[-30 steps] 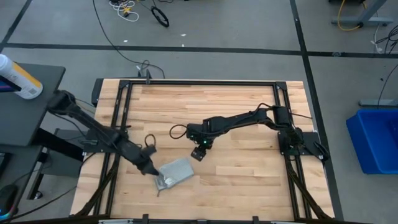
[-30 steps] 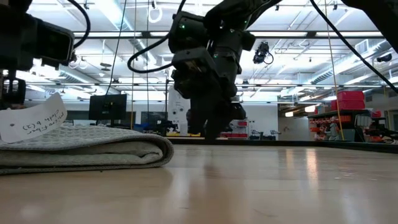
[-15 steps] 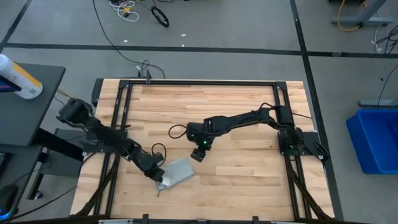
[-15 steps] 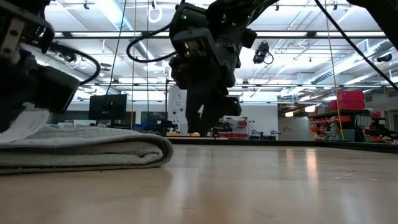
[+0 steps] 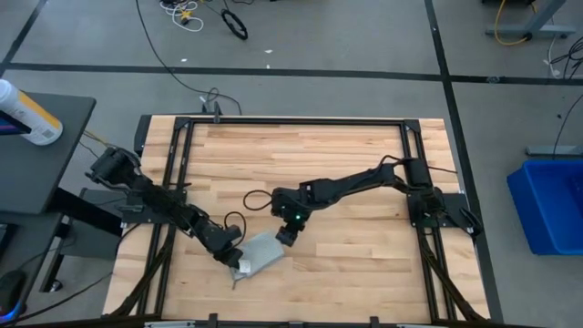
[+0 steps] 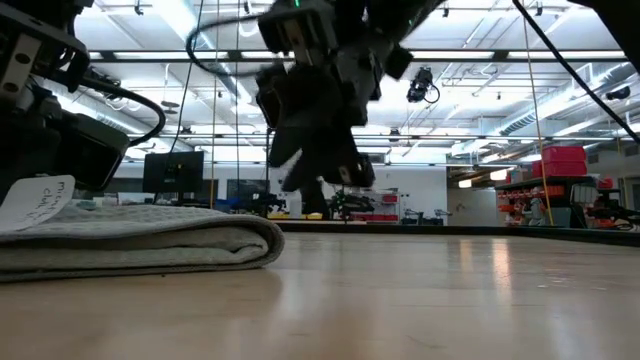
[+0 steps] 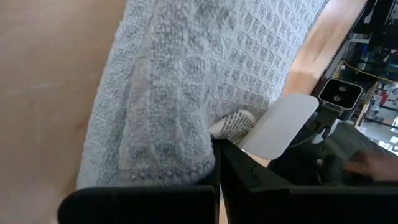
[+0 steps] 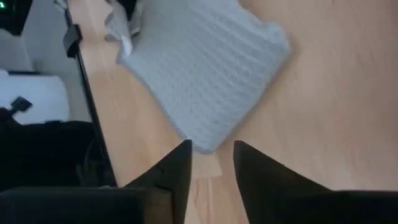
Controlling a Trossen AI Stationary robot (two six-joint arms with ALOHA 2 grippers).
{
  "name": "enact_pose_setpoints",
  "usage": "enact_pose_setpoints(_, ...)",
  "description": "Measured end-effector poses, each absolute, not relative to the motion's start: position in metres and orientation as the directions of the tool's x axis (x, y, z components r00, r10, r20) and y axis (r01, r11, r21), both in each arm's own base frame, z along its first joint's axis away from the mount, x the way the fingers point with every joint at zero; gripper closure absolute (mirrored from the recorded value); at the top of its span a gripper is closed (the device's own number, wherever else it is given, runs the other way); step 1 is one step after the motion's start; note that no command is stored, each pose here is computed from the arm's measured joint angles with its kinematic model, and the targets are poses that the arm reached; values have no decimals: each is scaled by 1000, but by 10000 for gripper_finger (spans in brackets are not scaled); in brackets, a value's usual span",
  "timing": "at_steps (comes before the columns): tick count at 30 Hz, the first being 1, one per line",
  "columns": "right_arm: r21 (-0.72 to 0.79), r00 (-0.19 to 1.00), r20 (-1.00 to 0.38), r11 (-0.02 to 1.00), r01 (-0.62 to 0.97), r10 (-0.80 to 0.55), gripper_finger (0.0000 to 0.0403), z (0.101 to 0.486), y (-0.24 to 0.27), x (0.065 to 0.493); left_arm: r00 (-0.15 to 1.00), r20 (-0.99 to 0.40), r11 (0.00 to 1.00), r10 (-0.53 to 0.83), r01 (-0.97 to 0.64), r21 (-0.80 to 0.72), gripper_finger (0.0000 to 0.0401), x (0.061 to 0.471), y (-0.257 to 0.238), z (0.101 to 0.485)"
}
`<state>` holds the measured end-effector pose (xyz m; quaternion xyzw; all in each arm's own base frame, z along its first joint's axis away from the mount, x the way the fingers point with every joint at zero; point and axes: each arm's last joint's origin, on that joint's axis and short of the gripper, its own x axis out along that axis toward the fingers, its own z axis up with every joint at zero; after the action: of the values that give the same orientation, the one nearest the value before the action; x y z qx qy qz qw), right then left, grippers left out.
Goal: Fold microfiber towels
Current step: Fold the gray microfiber towel
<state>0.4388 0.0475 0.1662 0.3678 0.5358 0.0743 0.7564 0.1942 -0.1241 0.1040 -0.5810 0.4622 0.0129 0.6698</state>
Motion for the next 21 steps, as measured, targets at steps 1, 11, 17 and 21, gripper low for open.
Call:
enact_pose_setpoints(1,646,418,-750,703,298,512,263,160,47,437,572,-635,325,-520,-555,-766,401,194,-124,104)
enact_pose_setpoints(11,798,618,-581,519,307,529,157,136,39,438,577,-633,326,-517,-551,-768,401,194,-124,104)
enact_pose_setpoints(17,761,584,-640,517,391,500,169,116,33,424,587,-625,322,-515,-543,-775,401,195,-124,104)
enact_pose_setpoints(21,764,574,-639,506,399,512,173,110,36,420,586,-625,328,-516,-539,-776,401,195,-124,104)
